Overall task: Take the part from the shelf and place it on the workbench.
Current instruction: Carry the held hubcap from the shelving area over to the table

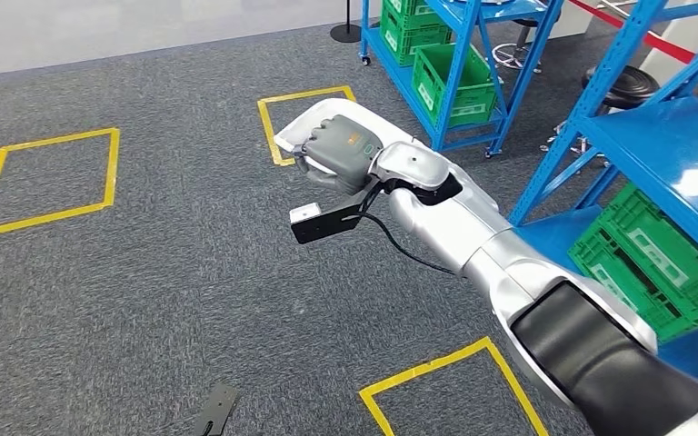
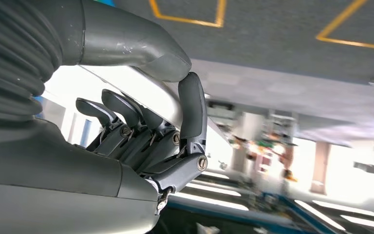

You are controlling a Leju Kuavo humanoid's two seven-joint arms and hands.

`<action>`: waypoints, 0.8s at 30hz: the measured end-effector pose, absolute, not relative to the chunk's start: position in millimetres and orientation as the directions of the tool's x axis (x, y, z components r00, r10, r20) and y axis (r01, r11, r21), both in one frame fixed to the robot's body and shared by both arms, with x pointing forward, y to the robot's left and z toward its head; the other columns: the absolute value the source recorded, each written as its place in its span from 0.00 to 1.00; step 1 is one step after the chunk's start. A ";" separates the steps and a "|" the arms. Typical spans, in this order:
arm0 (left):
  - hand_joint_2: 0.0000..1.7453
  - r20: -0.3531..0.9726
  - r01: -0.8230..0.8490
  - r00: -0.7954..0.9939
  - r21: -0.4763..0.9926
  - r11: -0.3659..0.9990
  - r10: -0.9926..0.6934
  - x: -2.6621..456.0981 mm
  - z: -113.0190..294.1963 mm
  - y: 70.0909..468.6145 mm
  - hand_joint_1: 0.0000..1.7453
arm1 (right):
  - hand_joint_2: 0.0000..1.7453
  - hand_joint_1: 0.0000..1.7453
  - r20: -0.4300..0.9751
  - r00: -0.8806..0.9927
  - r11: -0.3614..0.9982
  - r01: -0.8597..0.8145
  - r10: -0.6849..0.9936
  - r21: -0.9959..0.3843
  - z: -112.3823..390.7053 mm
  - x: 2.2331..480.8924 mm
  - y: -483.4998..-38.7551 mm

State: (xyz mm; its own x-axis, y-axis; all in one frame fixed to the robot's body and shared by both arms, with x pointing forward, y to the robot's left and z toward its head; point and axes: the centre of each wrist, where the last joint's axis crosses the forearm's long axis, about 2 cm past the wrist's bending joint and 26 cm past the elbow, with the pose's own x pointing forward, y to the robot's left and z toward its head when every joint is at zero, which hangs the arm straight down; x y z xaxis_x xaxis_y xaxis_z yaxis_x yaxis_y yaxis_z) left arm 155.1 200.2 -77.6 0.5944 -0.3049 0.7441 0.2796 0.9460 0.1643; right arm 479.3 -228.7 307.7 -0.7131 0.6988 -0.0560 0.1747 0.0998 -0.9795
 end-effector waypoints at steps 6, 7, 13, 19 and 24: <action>1.00 0.744 0.288 0.600 0.143 0.947 -0.295 151.7 -79.0 200.8 0.00 | 1.00 1.00 -0.059 -0.720 0.104 0.180 0.692 -0.978 311.3 479.8 -225.8; 1.00 0.745 0.290 0.600 0.138 0.947 -0.292 151.6 -79.1 201.1 0.00 | 1.00 1.00 -0.059 -0.722 0.106 0.181 0.689 -0.978 312.5 480.0 -225.0; 1.00 0.752 0.293 0.599 0.113 0.949 -0.275 149.8 -79.8 201.0 0.00 | 1.00 1.00 -0.049 -0.722 0.107 0.169 0.691 -0.980 310.5 480.7 -224.7; 1.00 0.752 0.288 0.597 0.125 0.950 -0.280 150.6 -79.7 202.0 0.00 | 1.00 1.00 -0.053 -0.720 0.111 0.178 0.692 -0.978 310.6 481.1 -224.4; 1.00 0.754 0.285 0.593 0.133 0.949 -0.284 153.3 -78.8 202.7 0.00 | 1.00 1.00 -0.050 -0.716 0.113 0.178 0.696 -0.978 307.0 481.0 -225.9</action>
